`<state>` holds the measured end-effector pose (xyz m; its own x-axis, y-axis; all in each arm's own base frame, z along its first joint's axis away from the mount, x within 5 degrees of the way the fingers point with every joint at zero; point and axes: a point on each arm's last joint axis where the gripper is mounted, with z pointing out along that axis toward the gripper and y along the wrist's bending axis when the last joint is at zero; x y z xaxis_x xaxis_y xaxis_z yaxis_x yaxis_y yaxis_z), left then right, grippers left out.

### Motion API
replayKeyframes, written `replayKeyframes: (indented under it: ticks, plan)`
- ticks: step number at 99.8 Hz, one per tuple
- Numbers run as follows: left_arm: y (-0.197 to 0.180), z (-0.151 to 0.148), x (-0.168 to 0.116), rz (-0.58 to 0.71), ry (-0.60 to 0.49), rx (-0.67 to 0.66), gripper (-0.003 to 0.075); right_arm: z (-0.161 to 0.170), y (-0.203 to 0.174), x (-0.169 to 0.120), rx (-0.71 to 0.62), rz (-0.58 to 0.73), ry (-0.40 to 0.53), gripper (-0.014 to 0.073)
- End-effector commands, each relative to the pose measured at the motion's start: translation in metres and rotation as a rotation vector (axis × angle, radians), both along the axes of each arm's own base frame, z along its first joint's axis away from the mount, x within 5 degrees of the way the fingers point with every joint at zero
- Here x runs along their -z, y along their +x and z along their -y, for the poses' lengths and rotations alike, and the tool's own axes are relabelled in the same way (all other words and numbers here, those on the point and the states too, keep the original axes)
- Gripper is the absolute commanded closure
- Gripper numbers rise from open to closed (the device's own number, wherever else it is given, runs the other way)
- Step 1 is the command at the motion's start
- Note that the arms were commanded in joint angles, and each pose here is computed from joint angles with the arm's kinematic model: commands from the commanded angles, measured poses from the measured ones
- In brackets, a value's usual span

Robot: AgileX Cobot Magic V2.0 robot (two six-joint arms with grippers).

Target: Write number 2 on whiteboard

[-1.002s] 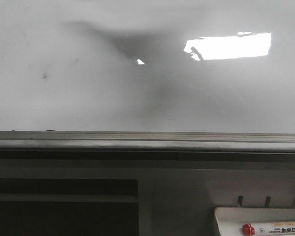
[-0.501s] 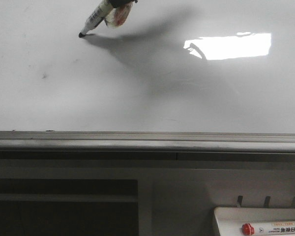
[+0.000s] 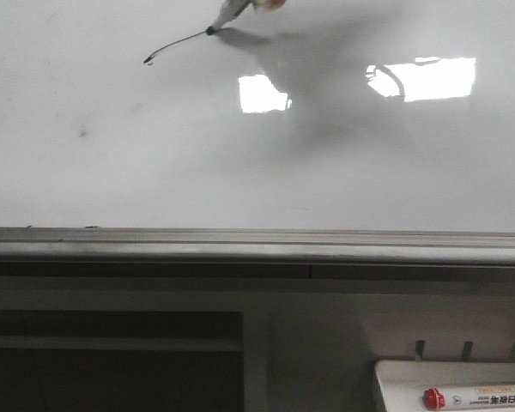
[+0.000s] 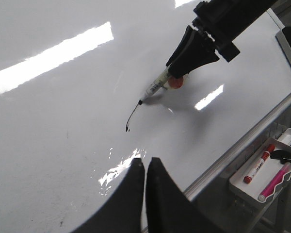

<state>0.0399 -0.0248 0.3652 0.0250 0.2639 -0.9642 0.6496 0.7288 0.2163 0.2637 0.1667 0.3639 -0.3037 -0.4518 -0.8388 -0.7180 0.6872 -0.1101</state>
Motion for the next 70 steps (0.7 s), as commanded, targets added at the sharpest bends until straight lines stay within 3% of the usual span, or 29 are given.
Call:
replayKeyframes:
  ticks: [1,34,52,70]
  plan:
    - [0.000,0.002,-0.012,0.056,-0.068,0.024,0.0741,0.026,0.009,-0.018,0.093,0.186,-0.137,0.0655]
    - [0.000,0.003,-0.010,0.052,-0.064,0.024,0.0741,0.035,-0.009,-0.015,0.163,0.024,-0.160,0.0655]
    - [0.000,0.003,-0.010,0.045,-0.069,0.028,0.0741,0.010,-0.016,-0.009,0.116,-0.019,-0.123,0.0655]
    - [-0.001,0.004,-0.010,0.035,-0.079,0.035,0.0741,-0.025,-0.016,0.015,0.063,-0.110,-0.123,0.0655]
